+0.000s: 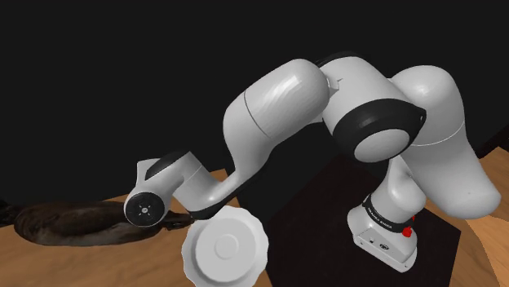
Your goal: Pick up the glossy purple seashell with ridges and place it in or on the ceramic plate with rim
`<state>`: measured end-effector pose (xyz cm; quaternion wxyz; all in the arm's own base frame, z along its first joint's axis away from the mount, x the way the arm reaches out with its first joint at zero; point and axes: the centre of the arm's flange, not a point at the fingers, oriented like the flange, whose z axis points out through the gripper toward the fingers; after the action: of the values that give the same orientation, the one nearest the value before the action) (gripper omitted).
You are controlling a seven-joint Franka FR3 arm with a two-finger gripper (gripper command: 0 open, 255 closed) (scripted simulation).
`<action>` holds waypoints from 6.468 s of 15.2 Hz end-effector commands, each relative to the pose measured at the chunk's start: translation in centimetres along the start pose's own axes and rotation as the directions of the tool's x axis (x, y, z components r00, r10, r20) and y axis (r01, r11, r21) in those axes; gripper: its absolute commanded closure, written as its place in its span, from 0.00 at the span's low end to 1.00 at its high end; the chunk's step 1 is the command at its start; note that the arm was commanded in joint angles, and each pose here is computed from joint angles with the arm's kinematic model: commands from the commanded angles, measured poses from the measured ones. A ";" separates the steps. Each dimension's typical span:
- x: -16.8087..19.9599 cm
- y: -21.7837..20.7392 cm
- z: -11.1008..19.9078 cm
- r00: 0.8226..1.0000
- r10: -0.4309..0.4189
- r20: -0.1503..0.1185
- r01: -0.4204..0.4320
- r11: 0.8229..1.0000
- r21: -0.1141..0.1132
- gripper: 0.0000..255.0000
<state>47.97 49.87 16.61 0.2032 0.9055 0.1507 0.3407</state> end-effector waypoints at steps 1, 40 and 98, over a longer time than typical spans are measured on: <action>-0.8 -0.2 0.7 1.000 -0.017 0.009 0.017 1.000 -0.003 1.00; 3.2 5.1 3.0 0.898 0.014 0.440 -0.116 0.972 0.206 1.00; -16.3 2.3 -17.1 0.898 0.014 0.440 -0.116 0.972 0.206 1.00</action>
<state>25.05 45.74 20.65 0.1135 0.9804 0.1082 0.1192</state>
